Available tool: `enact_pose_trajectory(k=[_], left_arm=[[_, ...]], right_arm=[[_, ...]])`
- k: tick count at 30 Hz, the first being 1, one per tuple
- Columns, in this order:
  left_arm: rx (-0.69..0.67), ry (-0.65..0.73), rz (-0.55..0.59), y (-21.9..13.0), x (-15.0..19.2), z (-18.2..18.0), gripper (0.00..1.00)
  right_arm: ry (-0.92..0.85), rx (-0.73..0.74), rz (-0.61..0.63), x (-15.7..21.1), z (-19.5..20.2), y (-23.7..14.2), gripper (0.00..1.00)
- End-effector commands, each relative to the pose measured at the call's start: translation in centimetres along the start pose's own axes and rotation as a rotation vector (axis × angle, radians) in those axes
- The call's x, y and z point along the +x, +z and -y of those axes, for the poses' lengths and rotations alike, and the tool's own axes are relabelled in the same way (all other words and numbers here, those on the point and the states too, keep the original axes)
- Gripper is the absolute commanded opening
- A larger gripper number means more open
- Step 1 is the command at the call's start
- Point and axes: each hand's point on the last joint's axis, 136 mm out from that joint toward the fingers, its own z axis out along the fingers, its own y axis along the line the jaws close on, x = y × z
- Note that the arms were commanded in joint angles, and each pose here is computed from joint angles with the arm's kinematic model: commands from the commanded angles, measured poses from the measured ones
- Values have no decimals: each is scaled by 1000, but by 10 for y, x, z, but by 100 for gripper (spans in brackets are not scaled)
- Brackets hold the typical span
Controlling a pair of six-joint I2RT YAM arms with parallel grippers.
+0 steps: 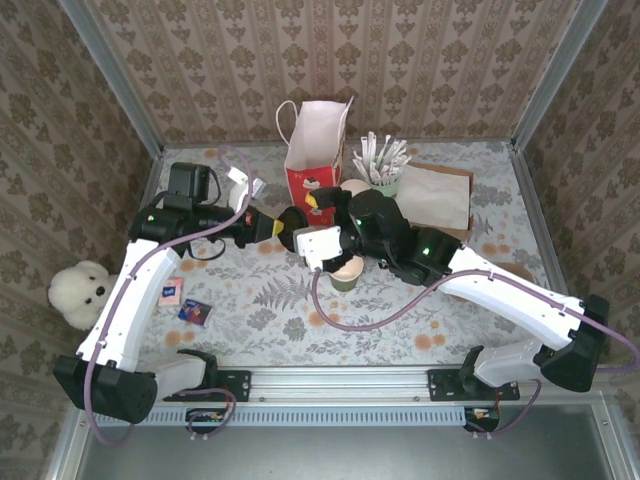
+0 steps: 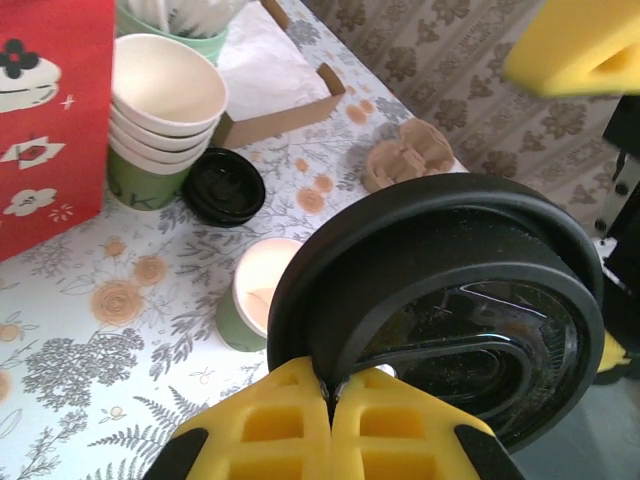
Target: Pack the takeout coffee
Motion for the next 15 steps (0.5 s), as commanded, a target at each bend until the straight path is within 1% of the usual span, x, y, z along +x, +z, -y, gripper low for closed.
enact_pose_trajectory(k=[1, 3, 6, 8, 10, 13, 15], left_arm=[[-78, -24, 52, -7, -5, -10, 0], [-119, -55, 55, -8, -2, -17, 0], [-193, -127, 45, -11, 6, -29, 0], [-213, -175, 35, -10, 13, -33, 0], [-191, -213, 32, -8, 19, -30, 0], [-172, -253, 23, -7, 27, -26, 0], [-182, -278, 19, -10, 32, -25, 0]], right_arm=[[297, 66, 10, 5, 9, -12, 100], [398, 115, 43, 2, 16, -14, 100], [643, 173, 80, 1, 29, -21, 100], [815, 201, 72, 7, 34, -24, 100], [924, 242, 25, 19, 34, -23, 100], [1136, 408, -68, 51, 42, -28, 100], [1277, 497, -87, 67, 40, -33, 100]])
